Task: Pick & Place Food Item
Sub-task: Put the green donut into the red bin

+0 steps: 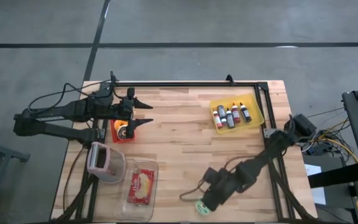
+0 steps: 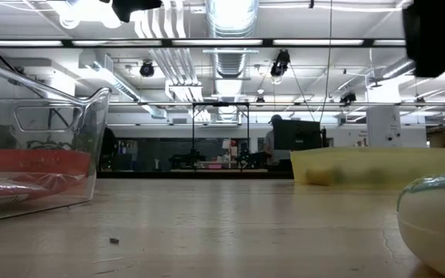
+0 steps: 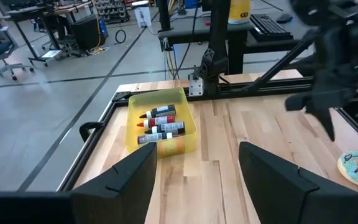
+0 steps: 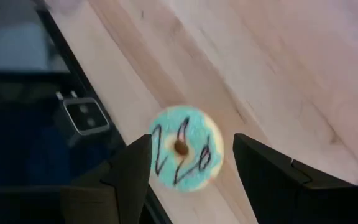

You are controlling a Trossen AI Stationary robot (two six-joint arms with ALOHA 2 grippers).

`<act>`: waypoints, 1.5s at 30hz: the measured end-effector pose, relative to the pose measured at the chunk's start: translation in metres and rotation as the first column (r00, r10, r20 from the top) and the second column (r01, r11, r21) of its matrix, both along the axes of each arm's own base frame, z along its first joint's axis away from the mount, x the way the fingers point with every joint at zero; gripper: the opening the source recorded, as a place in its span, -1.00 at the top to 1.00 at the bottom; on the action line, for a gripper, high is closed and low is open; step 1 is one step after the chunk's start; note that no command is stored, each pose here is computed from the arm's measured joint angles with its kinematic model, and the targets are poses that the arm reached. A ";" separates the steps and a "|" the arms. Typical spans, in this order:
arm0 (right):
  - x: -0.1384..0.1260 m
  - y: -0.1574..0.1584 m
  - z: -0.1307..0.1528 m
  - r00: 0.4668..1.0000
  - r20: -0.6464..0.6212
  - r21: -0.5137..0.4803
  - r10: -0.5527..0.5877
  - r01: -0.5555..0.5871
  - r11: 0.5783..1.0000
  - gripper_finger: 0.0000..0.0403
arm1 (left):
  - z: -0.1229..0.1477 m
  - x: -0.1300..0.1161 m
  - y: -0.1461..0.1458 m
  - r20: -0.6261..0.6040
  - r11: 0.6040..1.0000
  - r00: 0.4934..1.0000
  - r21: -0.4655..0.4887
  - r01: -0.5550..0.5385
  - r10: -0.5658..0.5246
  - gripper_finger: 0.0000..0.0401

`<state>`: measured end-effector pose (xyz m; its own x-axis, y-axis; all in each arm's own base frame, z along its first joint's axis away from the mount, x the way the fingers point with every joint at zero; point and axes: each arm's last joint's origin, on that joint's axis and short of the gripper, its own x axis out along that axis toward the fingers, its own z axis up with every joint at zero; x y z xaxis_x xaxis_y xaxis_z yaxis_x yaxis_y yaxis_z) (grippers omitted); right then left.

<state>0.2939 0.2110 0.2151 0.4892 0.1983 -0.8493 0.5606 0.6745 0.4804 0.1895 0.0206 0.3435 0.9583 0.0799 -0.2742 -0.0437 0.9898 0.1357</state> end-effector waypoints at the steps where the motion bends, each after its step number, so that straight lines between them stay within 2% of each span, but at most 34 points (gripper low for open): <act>1: 0.003 0.006 0.003 1.000 -0.027 -0.020 0.009 -0.010 1.000 -0.10 | 0.000 0.000 0.000 0.000 1.000 1.000 0.000 0.000 0.000 -0.16; 8: 0.025 0.047 -0.005 0.982 -0.181 -0.128 0.045 -0.069 0.989 -0.10 | 0.000 0.000 0.000 0.000 1.000 1.000 0.000 0.000 0.000 -0.16; 12: 0.036 0.057 -0.010 0.956 -0.293 -0.200 0.002 -0.064 0.978 -0.10 | 0.000 0.000 0.000 0.000 1.000 1.000 0.000 0.000 0.000 -0.16; 18: 0.053 0.072 -0.008 0.935 -0.354 -0.194 -0.022 -0.051 0.980 -0.10 | 0.000 0.000 0.000 0.000 1.000 1.000 0.000 0.000 0.000 -0.16; 22: 0.056 0.075 -0.012 0.910 -0.413 -0.225 -0.041 -0.058 0.973 -0.10 | 0.000 0.000 0.000 0.000 1.000 1.000 0.000 0.001 -0.001 -0.16; 45: 0.057 0.076 -0.020 0.900 -0.434 -0.220 -0.034 -0.070 0.973 -0.10 | 0.000 0.000 0.000 0.000 1.000 1.000 0.000 0.000 0.000 -0.16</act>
<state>0.3506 0.2871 0.1951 0.0612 -0.0175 -0.9980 0.6642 0.7471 0.0276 0.1895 0.0205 0.3435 0.9584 0.0795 -0.2742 -0.0433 0.9898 0.1357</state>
